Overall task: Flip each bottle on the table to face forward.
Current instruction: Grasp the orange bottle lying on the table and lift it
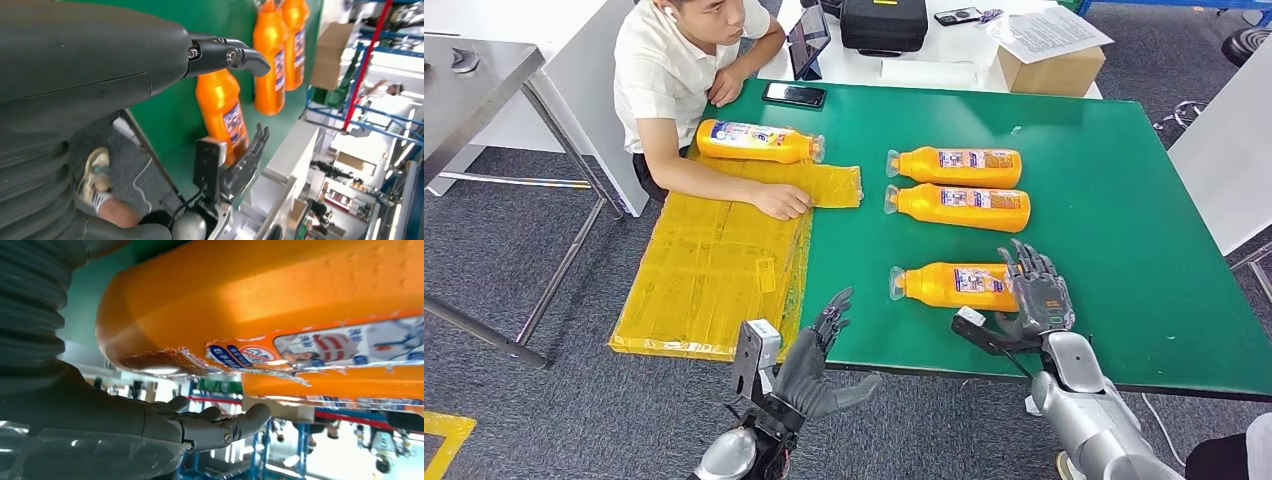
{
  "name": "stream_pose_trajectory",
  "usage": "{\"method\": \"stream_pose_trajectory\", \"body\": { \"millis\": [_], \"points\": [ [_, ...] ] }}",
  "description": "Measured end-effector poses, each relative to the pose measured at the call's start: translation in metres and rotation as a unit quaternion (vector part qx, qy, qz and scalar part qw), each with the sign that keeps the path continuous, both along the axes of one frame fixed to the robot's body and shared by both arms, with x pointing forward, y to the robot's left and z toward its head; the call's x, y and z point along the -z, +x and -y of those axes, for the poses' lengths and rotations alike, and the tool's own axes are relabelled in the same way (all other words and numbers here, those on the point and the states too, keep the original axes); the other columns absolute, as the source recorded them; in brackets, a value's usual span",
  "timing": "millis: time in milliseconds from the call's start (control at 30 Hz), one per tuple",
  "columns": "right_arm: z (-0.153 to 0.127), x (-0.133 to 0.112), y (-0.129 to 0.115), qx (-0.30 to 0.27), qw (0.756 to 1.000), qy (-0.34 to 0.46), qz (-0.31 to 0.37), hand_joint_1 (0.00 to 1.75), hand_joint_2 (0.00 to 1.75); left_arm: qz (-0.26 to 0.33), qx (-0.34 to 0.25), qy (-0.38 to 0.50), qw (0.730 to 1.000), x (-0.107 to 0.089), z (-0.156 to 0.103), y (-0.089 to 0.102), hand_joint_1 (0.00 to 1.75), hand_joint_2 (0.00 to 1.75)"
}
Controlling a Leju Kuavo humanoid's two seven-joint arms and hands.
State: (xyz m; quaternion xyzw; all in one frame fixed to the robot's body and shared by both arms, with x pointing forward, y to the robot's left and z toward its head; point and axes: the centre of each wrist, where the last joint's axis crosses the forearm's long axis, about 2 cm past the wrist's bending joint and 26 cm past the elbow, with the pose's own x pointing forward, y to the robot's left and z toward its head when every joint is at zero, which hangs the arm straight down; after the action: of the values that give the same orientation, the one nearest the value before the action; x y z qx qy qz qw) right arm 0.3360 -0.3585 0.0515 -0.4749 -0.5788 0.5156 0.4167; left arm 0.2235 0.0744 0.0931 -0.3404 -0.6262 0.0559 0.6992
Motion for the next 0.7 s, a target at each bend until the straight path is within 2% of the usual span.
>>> {"method": "stream_pose_trajectory", "body": {
  "millis": [433,467,500,567,600,633,700],
  "points": [
    [0.004,-0.009,0.019,0.02,0.998,-0.04,-0.047,0.0,1.75,-0.031,0.046,-0.045,0.997,-0.001,0.005,-0.001,0.0,1.75],
    [0.005,-0.01,0.02,0.023,0.997,-0.042,-0.054,0.19,1.75,-0.031,0.048,-0.045,0.997,-0.001,0.005,-0.002,0.0,1.75],
    [0.005,-0.011,0.022,0.028,0.997,-0.043,-0.064,0.57,1.75,-0.032,0.049,-0.046,0.997,-0.001,0.005,-0.002,0.0,1.75],
    [0.008,-0.012,0.025,0.039,0.994,-0.045,-0.091,1.44,1.75,-0.033,0.051,-0.046,0.997,-0.001,0.005,-0.002,0.0,1.75],
    [0.009,-0.013,0.027,0.044,0.992,-0.046,-0.106,1.69,1.75,-0.034,0.051,-0.047,0.997,-0.001,0.005,-0.002,0.0,1.75],
    [0.012,-0.014,0.028,0.049,0.99,-0.047,-0.121,1.75,1.75,-0.034,0.051,-0.047,0.997,-0.001,0.005,-0.002,0.0,1.75],
    [0.018,-0.014,0.028,0.057,0.986,-0.043,-0.148,1.75,1.75,-0.036,0.052,-0.049,0.997,-0.001,0.005,-0.002,0.0,1.75]
  ]
}}
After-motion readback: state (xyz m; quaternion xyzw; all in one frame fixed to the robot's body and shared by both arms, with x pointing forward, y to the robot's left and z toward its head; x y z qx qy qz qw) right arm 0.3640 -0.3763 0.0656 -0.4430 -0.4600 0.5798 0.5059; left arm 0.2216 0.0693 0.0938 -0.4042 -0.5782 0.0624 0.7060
